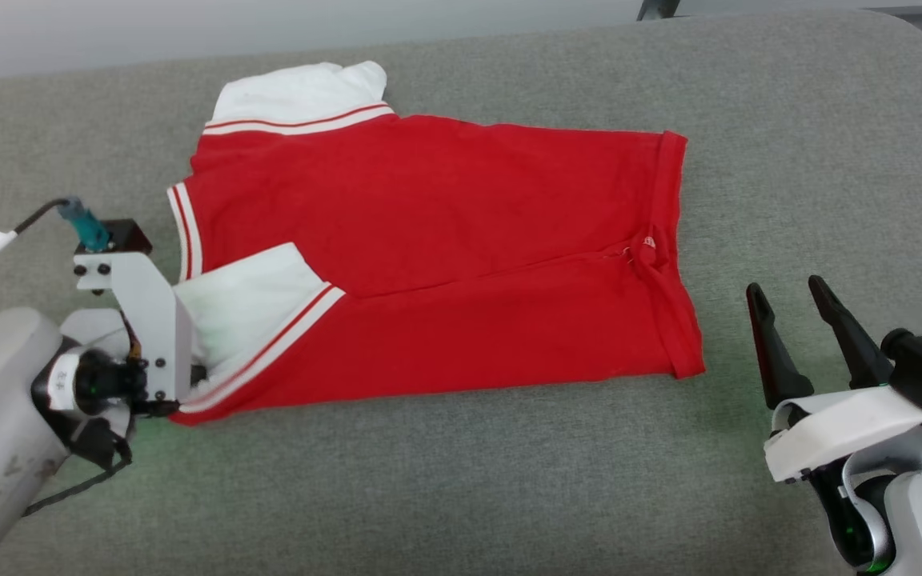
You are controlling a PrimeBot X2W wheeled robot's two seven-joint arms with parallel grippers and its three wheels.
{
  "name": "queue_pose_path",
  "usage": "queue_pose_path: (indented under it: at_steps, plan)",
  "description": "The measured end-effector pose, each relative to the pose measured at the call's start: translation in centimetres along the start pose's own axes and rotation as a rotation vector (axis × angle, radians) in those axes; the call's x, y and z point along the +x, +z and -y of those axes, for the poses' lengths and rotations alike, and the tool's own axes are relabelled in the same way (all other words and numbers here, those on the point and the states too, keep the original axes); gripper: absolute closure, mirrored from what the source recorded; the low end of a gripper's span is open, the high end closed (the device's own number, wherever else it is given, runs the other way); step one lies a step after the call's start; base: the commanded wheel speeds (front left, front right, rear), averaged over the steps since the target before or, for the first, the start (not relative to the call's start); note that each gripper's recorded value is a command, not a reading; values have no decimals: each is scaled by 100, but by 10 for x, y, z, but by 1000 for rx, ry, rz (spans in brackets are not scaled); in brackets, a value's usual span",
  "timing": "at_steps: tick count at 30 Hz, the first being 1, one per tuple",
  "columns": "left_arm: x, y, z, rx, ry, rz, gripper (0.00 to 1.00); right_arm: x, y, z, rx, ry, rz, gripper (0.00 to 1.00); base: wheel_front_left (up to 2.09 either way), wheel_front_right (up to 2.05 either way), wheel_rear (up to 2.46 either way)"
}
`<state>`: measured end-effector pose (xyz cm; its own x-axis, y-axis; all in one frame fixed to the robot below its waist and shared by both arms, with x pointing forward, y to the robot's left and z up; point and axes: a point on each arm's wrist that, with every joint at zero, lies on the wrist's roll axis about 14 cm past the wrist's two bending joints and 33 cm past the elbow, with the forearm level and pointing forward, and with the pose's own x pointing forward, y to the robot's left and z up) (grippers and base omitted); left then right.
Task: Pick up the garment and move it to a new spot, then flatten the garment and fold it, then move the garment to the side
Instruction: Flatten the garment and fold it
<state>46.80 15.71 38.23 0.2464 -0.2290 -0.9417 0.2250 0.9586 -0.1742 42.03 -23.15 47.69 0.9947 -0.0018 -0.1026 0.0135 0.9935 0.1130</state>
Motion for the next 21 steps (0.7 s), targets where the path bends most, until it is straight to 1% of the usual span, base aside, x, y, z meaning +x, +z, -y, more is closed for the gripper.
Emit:
queue_pose_path:
  at_steps: [4,8,11,15,18,21]
  plan:
    - [-2,2,1,-6,-11,17,100,5,-6,-4,1,21,-59,0,0,0,0]
    - [-5,3,2,-10,-12,37,100,8,-20,-11,34,49,-175,0,0,0,0]
    - [-7,4,3,-8,-15,45,100,12,-26,-17,22,83,-275,0,0,0,0]
    - [-8,4,5,-2,-20,60,100,15,-36,-19,-19,111,-423,0,0,0,0]
    - [-9,4,7,2,-25,69,100,15,-47,-18,-58,115,-552,0,0,0,0]
    - [-9,5,7,3,-27,79,100,20,-51,-17,-91,107,-645,0,0,0,0]
